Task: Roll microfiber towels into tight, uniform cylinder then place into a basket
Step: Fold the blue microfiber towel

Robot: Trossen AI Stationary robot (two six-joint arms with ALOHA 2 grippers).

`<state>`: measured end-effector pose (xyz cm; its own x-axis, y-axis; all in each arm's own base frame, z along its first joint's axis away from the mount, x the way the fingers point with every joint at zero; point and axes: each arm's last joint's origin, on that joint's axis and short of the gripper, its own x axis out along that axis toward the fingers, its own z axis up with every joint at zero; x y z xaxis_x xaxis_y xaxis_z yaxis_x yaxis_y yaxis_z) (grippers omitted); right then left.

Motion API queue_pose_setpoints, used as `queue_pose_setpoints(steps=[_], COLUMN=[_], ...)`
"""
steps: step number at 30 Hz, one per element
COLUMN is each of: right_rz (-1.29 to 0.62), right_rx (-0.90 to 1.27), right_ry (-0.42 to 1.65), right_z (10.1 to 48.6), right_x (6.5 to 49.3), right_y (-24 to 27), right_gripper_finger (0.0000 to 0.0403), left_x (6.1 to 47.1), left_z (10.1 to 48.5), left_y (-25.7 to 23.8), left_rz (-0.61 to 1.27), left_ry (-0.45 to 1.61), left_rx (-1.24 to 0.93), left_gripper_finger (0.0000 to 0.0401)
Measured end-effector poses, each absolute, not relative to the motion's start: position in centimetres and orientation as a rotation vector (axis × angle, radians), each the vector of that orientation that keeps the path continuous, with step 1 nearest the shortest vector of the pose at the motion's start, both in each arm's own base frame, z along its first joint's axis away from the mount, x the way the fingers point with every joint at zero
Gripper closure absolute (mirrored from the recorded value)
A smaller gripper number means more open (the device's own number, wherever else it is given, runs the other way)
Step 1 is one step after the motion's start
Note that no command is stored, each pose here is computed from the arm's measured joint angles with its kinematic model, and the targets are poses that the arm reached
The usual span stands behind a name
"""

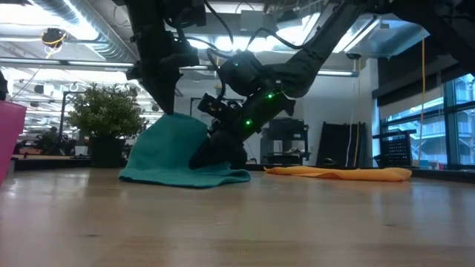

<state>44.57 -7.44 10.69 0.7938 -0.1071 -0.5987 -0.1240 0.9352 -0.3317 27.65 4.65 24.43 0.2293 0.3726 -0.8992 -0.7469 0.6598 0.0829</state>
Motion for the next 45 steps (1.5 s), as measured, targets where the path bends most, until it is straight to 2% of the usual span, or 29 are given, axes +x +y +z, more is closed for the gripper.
queue_pose_setpoints(steps=[11, 22, 26, 32, 41, 45], right_rz=[0.002, -0.028, -0.030, -0.033, -0.033, -0.033], right_rx=[-0.364, -0.376, -0.378, -0.382, -0.401, -0.398], right_ry=[0.659, 0.670, 0.669, 0.663, 0.653, 0.657], right_z=[10.7, 9.1, 9.1, 9.1, 9.1, 9.0], right_x=[44.5, 44.7, 44.7, 44.7, 44.8, 44.7], right_y=[-7.8, -8.1, -8.1, -8.1, -8.2, -8.1], right_gripper_finger=[0.0302, 0.0304, 0.0328, 0.0394, 0.0399, 0.0381], left_x=[27.7, 27.7, 27.6, 27.6, 27.6, 27.6], left_z=[24.4, 24.4, 24.4, 24.4, 24.4, 24.4], left_y=[4.6, 4.6, 4.6, 4.6, 4.6, 4.5], left_rz=[0.798, 0.780, 0.780, 0.780, 0.780, 0.773], left_ry=[1.089, 1.099, 1.100, 1.100, 1.101, 1.104], left_rx=[-0.409, -0.423, -0.424, -0.424, -0.423, -0.429], left_gripper_finger=[0.0401, 0.0401, 0.0401, 0.0401, 0.0401, 0.0401])
